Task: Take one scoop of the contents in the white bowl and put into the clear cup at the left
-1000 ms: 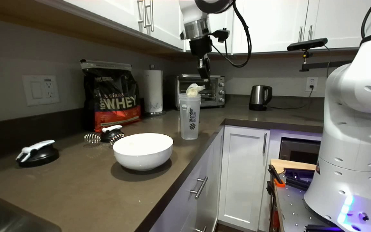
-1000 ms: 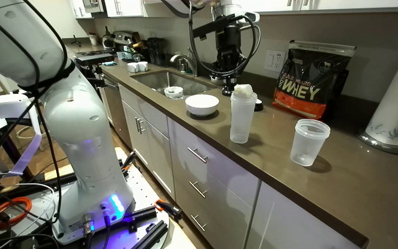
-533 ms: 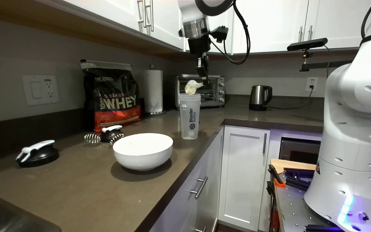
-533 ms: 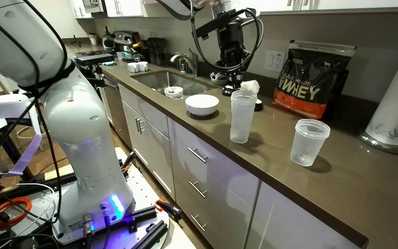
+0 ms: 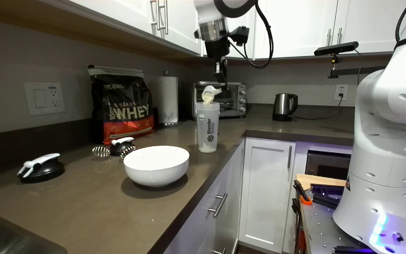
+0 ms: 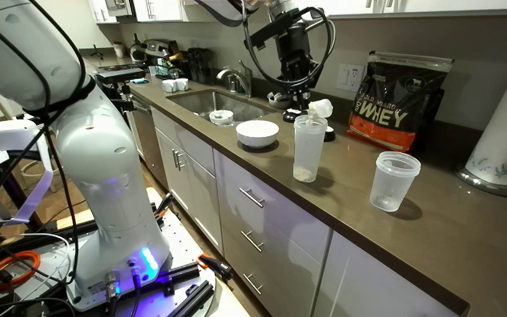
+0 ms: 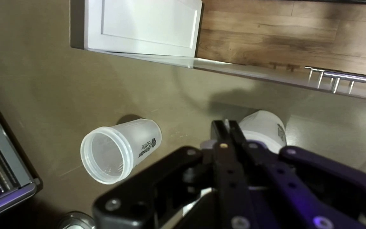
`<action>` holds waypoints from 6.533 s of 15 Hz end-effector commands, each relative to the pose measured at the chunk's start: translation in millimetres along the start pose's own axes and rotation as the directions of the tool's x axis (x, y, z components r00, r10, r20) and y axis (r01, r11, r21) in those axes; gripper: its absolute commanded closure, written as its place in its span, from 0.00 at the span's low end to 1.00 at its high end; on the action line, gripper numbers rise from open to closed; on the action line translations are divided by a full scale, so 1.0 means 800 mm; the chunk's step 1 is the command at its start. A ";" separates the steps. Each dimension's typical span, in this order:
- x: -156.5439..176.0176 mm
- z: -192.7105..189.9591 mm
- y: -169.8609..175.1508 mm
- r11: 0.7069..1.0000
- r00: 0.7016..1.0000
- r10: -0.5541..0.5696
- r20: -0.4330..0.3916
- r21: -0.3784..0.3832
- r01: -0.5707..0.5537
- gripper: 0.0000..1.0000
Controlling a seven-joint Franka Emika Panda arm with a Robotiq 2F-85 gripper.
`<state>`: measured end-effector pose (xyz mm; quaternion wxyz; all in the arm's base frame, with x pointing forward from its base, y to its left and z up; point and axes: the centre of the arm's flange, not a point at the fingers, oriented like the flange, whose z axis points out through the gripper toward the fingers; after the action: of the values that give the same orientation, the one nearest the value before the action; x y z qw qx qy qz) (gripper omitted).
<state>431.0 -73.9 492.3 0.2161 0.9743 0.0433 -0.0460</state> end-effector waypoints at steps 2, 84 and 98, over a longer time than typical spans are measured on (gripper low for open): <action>-0.002 -0.003 -0.002 0.999 1.000 0.012 -0.016 -0.037 -0.013 0.99; 0.016 -0.076 -0.111 0.845 0.983 0.039 -0.182 0.530 0.064 0.99; 0.062 -0.033 -0.226 0.864 0.977 -0.154 -0.145 0.460 0.205 0.99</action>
<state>449.0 102.3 454.7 -0.0416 0.9923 0.1149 -0.0207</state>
